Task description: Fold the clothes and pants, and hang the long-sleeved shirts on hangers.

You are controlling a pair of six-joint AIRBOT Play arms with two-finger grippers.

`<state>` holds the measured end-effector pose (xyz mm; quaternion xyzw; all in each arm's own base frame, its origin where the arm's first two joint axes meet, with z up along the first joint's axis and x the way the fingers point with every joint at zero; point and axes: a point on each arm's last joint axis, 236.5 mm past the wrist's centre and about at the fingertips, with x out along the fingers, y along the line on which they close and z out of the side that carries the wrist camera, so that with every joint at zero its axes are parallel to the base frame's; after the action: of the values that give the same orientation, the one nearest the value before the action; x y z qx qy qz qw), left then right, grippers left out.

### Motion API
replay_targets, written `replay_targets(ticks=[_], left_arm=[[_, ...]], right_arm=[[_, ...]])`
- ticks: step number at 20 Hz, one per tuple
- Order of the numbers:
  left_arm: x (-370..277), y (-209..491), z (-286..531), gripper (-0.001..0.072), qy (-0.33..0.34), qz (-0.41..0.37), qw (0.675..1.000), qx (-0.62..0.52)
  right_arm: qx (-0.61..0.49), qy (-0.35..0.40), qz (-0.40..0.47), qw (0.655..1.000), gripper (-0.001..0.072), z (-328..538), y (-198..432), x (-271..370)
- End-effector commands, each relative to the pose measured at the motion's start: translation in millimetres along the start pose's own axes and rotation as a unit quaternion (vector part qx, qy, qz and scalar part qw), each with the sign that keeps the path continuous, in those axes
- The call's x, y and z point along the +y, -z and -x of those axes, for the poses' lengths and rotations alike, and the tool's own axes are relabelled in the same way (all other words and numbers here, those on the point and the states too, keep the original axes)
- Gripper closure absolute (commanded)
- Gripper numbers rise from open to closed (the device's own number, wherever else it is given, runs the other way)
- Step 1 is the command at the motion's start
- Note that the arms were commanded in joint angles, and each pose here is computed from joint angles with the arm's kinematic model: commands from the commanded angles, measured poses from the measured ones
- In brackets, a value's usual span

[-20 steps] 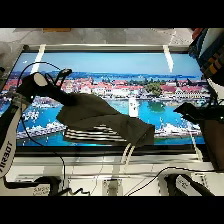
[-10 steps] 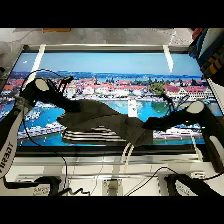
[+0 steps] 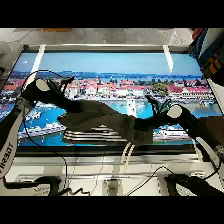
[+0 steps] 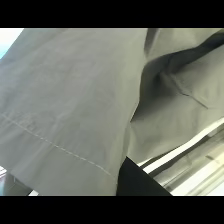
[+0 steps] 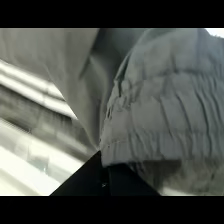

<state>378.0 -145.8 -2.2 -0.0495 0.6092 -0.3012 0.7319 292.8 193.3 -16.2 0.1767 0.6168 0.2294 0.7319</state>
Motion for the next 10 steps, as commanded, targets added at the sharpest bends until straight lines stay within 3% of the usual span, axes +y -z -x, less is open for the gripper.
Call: replay_targets(ticks=[1,5,10], left_arm=[[-11,-6,10,0.07,0.012,0.001,1.0,-0.02],[-26,0,29,0.07,0.016,0.01,1.0,-0.021],[-31,47,34,0.07,0.02,0.03,0.996,0.077]], right_arm=[[-0.068,0.019,0.019,0.997,0.0687,21,-45,0],[-0.079,0.062,0.039,0.994,0.0687,73,-70,-16],[0.05,0.103,0.051,0.992,0.0688,105,-17,-48]])
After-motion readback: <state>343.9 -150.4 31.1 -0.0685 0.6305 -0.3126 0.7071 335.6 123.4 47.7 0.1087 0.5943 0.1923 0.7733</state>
